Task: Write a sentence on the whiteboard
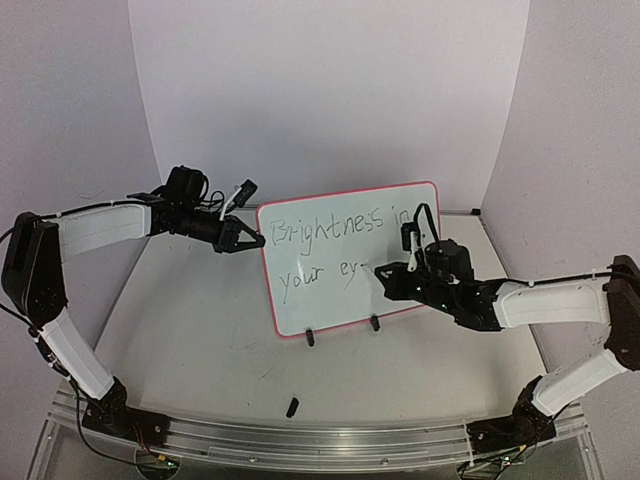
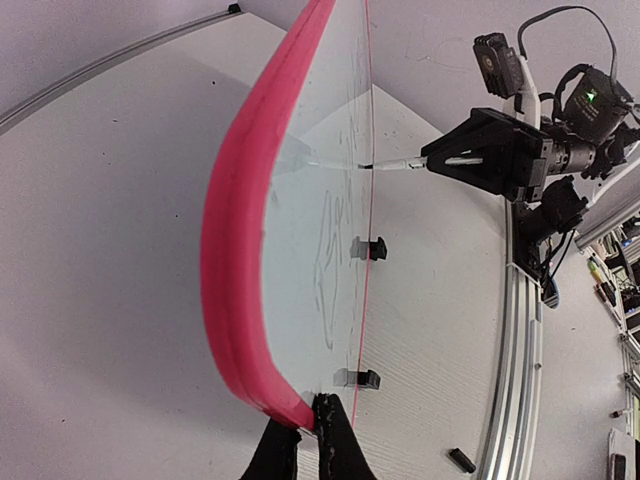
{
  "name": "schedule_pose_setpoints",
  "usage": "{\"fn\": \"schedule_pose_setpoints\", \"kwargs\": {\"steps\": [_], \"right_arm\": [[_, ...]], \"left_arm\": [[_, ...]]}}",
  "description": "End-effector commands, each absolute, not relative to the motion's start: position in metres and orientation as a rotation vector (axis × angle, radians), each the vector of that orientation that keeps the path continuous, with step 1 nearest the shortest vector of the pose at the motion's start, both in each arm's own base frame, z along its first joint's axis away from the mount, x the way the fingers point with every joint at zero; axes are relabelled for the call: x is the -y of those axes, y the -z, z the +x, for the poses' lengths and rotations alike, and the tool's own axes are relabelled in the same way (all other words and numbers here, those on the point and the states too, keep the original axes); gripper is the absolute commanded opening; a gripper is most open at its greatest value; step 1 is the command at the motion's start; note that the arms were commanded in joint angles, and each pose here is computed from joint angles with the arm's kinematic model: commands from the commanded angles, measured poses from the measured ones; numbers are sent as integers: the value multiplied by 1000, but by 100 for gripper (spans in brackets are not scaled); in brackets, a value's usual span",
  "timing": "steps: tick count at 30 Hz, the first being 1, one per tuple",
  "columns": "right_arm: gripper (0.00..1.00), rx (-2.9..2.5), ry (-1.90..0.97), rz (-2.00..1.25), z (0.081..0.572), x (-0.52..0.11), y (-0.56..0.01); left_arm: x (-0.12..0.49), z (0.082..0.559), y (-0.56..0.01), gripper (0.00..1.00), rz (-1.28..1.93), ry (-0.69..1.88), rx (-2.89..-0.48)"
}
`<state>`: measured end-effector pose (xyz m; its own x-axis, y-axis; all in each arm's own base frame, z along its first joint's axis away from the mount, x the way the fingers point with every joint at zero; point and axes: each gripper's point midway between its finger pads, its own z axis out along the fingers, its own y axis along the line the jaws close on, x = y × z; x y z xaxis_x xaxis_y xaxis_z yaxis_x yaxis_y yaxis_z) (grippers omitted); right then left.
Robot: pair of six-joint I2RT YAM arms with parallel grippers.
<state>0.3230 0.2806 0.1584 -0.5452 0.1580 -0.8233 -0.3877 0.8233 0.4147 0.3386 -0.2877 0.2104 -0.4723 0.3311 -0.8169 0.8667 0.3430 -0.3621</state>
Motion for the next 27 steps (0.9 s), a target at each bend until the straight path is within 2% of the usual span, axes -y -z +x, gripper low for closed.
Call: {"fn": "schedule_pose_setpoints", "kwargs": {"steps": [1, 27], "right_arm": [[0, -2006, -677, -118, 333, -275, -162], [0, -1943, -678, -90, 340, -274, -183]], "left_arm": [[285, 340, -190, 0, 1140, 929, -1984], [285, 339, -192, 0, 1143, 926, -1980]]}}
